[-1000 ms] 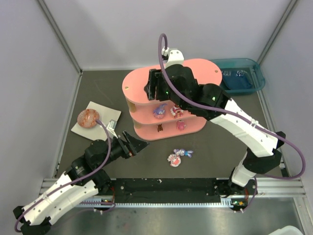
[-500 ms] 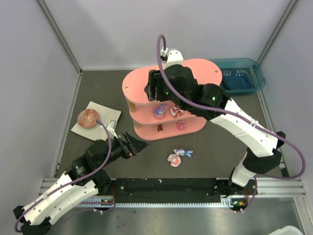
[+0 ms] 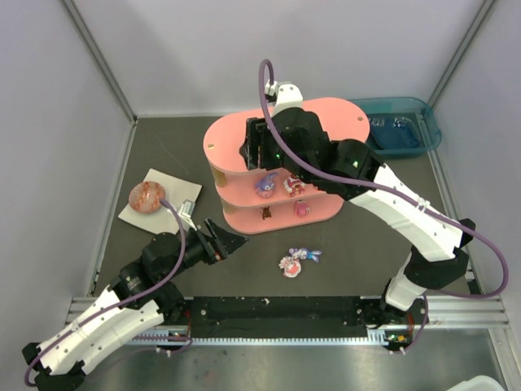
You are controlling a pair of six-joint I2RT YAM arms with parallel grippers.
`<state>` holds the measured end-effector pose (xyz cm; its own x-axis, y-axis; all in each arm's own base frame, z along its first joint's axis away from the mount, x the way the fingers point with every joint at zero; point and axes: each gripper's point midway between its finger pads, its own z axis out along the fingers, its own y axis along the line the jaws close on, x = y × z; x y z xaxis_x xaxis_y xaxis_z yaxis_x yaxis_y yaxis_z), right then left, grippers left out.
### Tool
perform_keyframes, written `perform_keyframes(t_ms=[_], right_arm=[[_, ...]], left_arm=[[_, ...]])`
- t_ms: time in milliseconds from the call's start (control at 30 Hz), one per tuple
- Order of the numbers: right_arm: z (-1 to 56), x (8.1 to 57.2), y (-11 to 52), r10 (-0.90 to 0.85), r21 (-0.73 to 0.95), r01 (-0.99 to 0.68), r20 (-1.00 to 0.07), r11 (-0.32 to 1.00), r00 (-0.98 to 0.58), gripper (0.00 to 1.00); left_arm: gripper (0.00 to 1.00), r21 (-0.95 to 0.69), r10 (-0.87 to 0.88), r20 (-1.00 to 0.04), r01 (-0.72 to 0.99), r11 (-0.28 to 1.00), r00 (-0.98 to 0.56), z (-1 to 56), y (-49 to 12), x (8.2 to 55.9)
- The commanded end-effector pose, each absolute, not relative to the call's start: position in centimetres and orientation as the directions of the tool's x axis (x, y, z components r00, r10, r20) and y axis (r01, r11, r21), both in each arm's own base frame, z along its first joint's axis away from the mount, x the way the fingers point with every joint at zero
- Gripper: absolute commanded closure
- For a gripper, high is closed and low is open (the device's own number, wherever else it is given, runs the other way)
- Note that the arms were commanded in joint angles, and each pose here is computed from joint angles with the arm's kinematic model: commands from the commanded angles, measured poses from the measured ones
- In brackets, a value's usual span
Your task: Place and organize the plastic toys onto the shelf
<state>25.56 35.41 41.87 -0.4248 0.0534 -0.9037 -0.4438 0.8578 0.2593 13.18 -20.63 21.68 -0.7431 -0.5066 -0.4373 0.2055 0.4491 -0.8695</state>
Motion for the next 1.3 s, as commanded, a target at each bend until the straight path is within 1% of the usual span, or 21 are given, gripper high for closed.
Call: perform_keyframes(t_ms=[0, 333, 433, 600, 633, 667, 733, 767, 867, 967, 1033, 1067, 1267], right_arm=[[42.5, 26.1, 35.5, 0.070, 0.270, -0.451, -0.908, 0.851, -0.413, 0.79], [41.9, 26.1, 35.6, 0.057, 0.265, -0.453, -0.905, 0.851, -0.423, 0.73], [41.8, 26.1, 35.6, 0.057, 0.267, -0.454, -0.903, 0.850, -0.425, 0.68], [41.9, 26.2, 35.5, 0.061, 0.269, -0.454, -0.905, 0.850, -0.422, 0.58], [41.9, 26.2, 35.5, 0.063, 0.270, -0.452, -0.904, 0.850, -0.422, 0.55], [41.9, 26.2, 35.5, 0.061, 0.268, -0.454, -0.905, 0.850, -0.420, 0.50], [42.1, 26.2, 35.4, 0.065, 0.271, -0.452, -0.906, 0.850, -0.419, 0.45], [42.1, 26.2, 35.4, 0.067, 0.271, -0.451, -0.906, 0.850, -0.418, 0.40], [42.1, 26.2, 35.4, 0.071, 0.275, -0.453, -0.906, 0.848, -0.417, 0.33], [42.3, 26.3, 35.4, 0.079, 0.280, -0.453, -0.907, 0.847, -0.413, 0.27], [42.4, 26.3, 35.4, 0.084, 0.284, -0.452, -0.907, 0.846, -0.412, 0.25], [42.5, 26.4, 35.4, 0.087, 0.284, -0.452, -0.908, 0.845, -0.409, 0.22], [43.1, 26.3, 35.1, 0.111, 0.298, -0.455, -0.913, 0.839, -0.394, 0.18]], left_arm=[[0.01, -0.866, -0.515, -0.454, 0.226, 0.445, -0.727, 22.1, -20.7, 13.6], [0.01, -0.866, -0.518, -0.455, 0.225, 0.447, -0.724, 22.1, -20.6, 13.6], [0.01, -0.866, -0.519, -0.456, 0.224, 0.447, -0.723, 22.0, -20.6, 13.6], [0.01, -0.866, -0.520, -0.454, 0.222, 0.448, -0.724, 22.0, -20.6, 13.6], [0.01, -0.866, -0.520, -0.454, 0.223, 0.447, -0.723, 22.0, -20.6, 13.6], [0.01, -0.865, -0.518, -0.455, 0.222, 0.449, -0.724, 21.9, -20.6, 13.6], [0.01, -0.866, -0.518, -0.455, 0.225, 0.447, -0.724, 22.0, -20.5, 13.6], [0.01, -0.866, -0.518, -0.455, 0.225, 0.447, -0.724, 22.0, -20.6, 13.6], [0.01, -0.866, -0.519, -0.456, 0.224, 0.447, -0.723, 22.0, -20.5, 13.6], [0.01, -0.867, -0.520, -0.454, 0.225, 0.444, -0.723, 22.1, -20.5, 13.5], [0.01, -0.867, -0.521, -0.454, 0.224, 0.446, -0.723, 22.0, -20.5, 13.6], [0.01, -0.867, -0.521, -0.454, 0.224, 0.446, -0.723, 22.0, -20.5, 13.5], [0.01, -0.867, -0.522, -0.455, 0.226, 0.444, -0.722, 22.1, -20.5, 13.5]])
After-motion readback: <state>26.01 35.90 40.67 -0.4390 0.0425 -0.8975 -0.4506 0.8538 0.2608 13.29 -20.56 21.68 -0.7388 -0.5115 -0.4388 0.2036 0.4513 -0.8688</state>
